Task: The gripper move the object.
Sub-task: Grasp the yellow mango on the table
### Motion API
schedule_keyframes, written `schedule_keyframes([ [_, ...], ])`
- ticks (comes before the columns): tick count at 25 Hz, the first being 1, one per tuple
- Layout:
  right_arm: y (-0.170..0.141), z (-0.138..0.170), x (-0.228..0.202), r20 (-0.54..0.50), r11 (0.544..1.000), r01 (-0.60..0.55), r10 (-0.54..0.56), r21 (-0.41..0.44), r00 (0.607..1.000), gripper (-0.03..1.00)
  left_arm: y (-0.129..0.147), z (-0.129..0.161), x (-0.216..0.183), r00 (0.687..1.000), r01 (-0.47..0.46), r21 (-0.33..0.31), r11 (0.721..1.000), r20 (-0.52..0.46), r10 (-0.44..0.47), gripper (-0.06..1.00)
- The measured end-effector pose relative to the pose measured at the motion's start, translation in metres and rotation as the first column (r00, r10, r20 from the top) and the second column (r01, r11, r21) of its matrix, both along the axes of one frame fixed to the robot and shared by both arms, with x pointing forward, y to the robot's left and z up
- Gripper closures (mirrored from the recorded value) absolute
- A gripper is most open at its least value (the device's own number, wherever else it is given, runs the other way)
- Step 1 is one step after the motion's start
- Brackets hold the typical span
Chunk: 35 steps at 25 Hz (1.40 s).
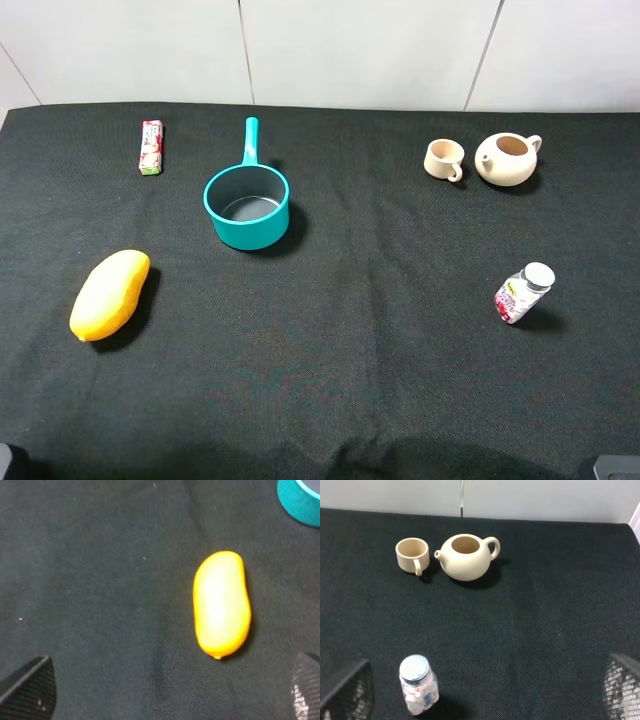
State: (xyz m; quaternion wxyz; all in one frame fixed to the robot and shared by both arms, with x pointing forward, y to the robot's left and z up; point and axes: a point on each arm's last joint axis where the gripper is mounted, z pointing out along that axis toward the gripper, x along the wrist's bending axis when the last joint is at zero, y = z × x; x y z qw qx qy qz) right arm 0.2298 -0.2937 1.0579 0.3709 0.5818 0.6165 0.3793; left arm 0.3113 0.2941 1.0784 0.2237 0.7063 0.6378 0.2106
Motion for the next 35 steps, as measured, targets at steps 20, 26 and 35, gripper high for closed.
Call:
schedule_keyframes([
  [20,0.0,0.0,0.0,0.0,1.0,0.0,0.0,0.0,1.0,0.27,-0.016,-0.036,0.072,0.931,0.019,-0.002,1.0,-0.365,-0.018,-0.05],
  [26,0.0,0.0,0.0,0.0,1.0,0.0,0.0,0.0,1.0,0.27,-0.018,-0.046,0.086,0.916,0.023,0.005,1.0,-0.401,-0.019,-0.05],
  [35,0.0,0.0,0.0,0.0,1.0,0.0,0.0,0.0,1.0,0.27,-0.021,-0.065,0.105,0.891,0.045,0.016,0.999,-0.452,-0.033,-0.05],
])
